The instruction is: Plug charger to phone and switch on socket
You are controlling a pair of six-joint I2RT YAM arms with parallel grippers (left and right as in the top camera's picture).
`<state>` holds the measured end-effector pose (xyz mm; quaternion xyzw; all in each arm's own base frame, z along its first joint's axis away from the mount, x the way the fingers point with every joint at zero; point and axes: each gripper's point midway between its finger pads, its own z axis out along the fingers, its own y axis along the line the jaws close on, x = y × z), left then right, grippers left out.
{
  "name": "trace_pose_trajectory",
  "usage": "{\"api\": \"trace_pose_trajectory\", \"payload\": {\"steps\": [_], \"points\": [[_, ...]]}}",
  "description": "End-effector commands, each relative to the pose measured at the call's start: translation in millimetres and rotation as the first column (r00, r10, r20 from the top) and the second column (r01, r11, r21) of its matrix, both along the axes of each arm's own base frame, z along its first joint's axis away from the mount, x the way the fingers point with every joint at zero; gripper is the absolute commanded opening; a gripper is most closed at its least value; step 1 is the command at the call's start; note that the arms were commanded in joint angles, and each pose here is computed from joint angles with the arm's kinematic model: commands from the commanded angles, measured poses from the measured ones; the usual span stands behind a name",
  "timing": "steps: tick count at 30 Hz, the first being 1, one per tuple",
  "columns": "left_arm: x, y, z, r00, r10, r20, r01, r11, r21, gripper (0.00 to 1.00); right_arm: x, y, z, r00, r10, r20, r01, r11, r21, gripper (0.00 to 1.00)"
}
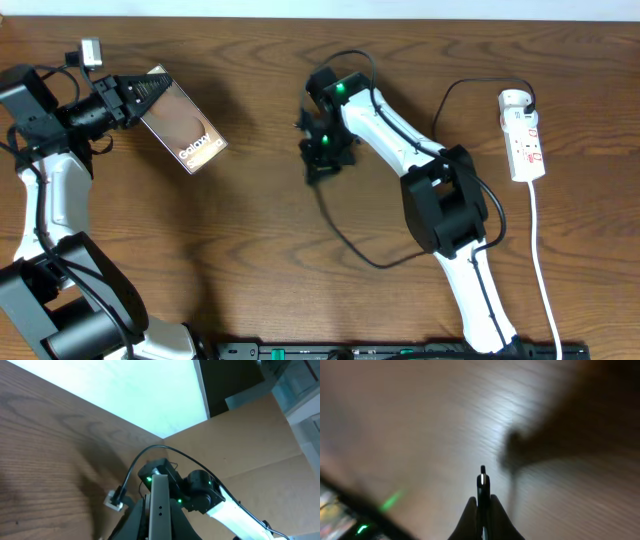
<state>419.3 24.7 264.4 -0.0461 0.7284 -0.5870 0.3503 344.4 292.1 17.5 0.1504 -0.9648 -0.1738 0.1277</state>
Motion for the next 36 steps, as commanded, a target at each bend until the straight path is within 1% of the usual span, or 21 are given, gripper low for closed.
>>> {"api": "trace_pose_trajectory", "payload": {"steps": [1,2,4,9,17,28,29,30,31,33,36], "points": [[-9.5,-5.7,11.1,0.999,-0.046,0.019,0.046,0.999,-0.019,0.07,12.1,-55.7,-4.4,0.995,-0.049,0.089,0.075,0.948,-0.309,0.01],[-9.5,-5.7,11.1,0.999,-0.046,0.019,0.046,0.999,-0.019,0.07,6.2,-63.5,-3.0,0.996,-0.046,0.072,0.068,0.935,-0.349,0.01],[-9.5,-5.7,11.1,0.999,-0.046,0.019,0.046,0.999,-0.019,0.07,0.4,-66.8,-1.8,0.998,-0.042,0.053,0.058,0.927,-0.37,0.01],[-10.4,-6.2,9.2,0.999,-0.046,0.002,0.046,0.999,-0.028,0.07,-4.7,-66.3,-4.4,0.998,-0.047,0.046,0.062,0.92,-0.388,0.01],[-11.2,-6.6,7.5,0.999,-0.047,0.002,0.047,0.999,-0.026,0.07,-32.8,-57.4,-36.1,1.0,-0.004,0.007,0.007,0.912,-0.41,0.01],[-11.7,-7.0,7.8,0.999,-0.05,0.003,0.05,0.998,-0.028,0.07,-39.9,-45.2,-38.9,1.0,-0.006,-0.007,0.002,0.926,-0.377,0.01],[-13.2,-7.9,8.8,0.998,-0.061,0.006,0.061,0.998,-0.033,0.07,-40.9,-44.6,-39.2,1.0,-0.003,-0.008,0.0,0.926,-0.378,0.02],[-14.2,-8.5,9.5,0.998,-0.068,0.008,0.068,0.997,-0.036,0.07,-42.1,-44.7,-39.7,1.0,-0.003,-0.011,-0.002,0.925,-0.38,0.07],[-14.5,-8.7,9.7,0.998,-0.069,0.008,0.069,0.997,-0.037,0.07,-43.1,-45.5,-40.4,1.0,-0.009,-0.014,0.003,0.923,-0.384,0.08],[-14.5,-8.7,9.7,0.998,-0.069,0.008,0.069,0.997,-0.037,0.07,-46.2,-47.8,-42.5,1.0,-0.02,-0.023,0.009,0.919,-0.394,0.08],[-14.6,-8.8,9.4,0.998,-0.069,0.005,0.069,0.997,-0.039,0.07,-54.7,-50.9,-47.3,0.998,-0.032,-0.053,0.008,0.916,-0.401,0.02]]}}
